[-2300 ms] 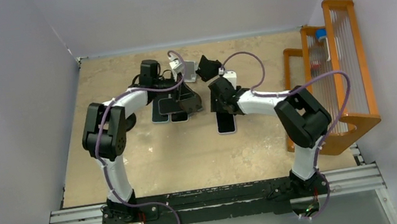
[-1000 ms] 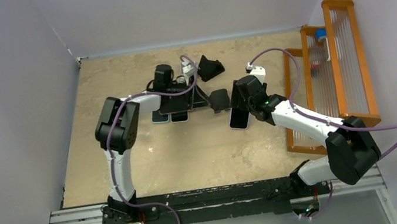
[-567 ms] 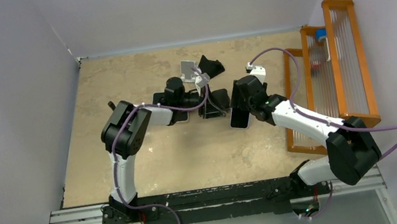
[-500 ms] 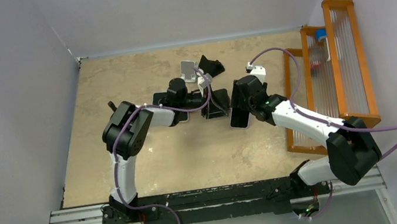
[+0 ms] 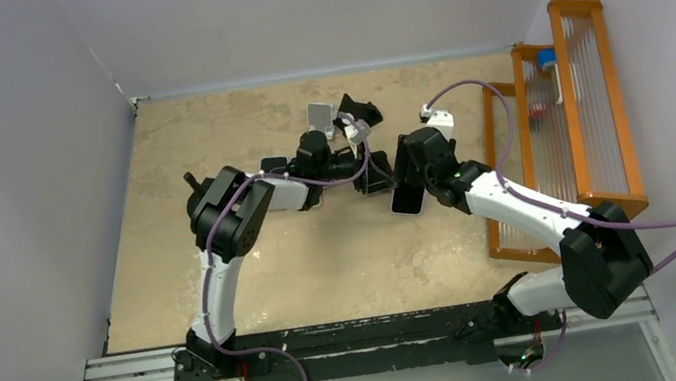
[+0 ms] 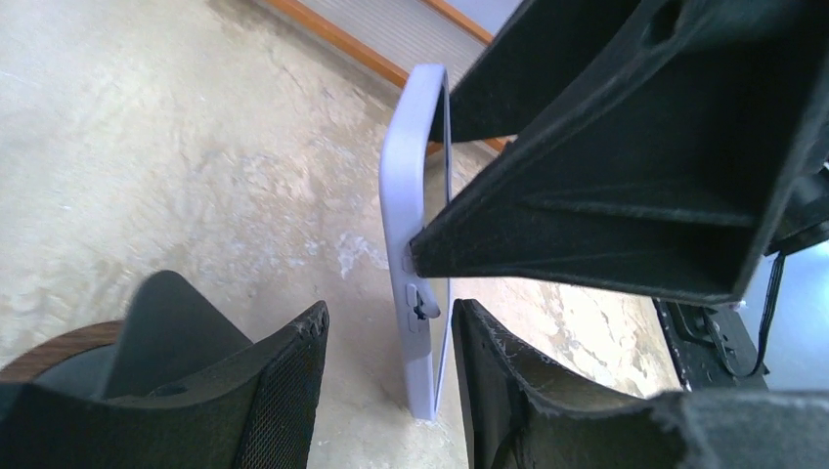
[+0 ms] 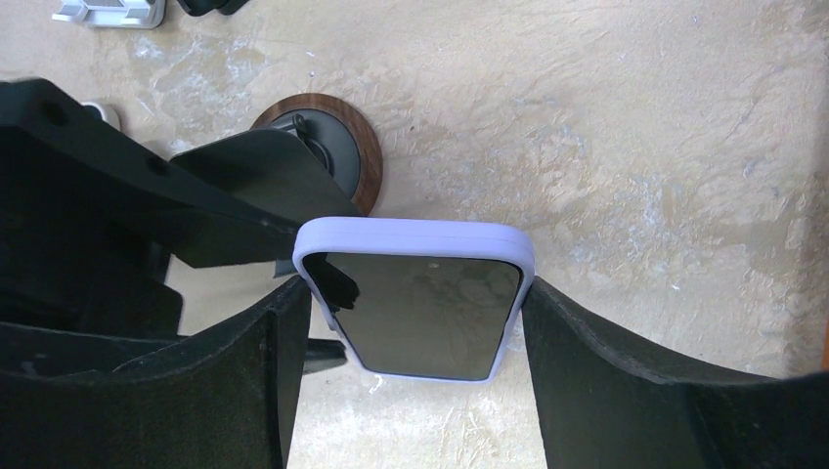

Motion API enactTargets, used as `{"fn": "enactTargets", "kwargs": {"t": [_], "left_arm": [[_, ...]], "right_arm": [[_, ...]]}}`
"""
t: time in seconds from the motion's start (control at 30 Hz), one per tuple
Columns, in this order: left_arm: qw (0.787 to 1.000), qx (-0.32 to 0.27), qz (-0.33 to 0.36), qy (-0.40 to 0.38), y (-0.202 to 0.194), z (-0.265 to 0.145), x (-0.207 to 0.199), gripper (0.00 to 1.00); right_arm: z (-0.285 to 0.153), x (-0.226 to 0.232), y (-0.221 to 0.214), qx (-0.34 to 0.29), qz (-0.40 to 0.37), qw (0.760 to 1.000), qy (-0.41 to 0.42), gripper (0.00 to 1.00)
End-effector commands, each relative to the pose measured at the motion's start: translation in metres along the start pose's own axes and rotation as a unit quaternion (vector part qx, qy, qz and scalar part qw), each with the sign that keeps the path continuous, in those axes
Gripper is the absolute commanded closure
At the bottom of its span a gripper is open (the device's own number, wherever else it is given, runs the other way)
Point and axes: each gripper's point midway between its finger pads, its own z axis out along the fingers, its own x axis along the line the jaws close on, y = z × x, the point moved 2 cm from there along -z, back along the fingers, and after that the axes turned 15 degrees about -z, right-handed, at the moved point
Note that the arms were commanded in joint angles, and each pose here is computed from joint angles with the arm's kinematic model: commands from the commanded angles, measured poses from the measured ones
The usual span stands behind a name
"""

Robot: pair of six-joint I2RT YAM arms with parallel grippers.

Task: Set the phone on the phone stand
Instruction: Pick up the phone at the center of the board.

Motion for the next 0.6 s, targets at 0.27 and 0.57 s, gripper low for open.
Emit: {"fn": "enactTargets", "kwargs": {"t": [0.27, 0.57], "left_arm": [[0.997, 0.014, 0.011, -0.074, -0.020, 0.028, -0.018, 0.56], [0.996, 0.001, 0.036, -0.086, 0.002, 0.034, -0.025, 0.91]], "right_arm": [[-0.010, 0.005, 0.018, -0.037, 0.009, 0.999, 0.025, 0.99], [-0.020, 0.006, 0.029, -0.055, 0.009, 0.998, 0.035, 0.93]]}}
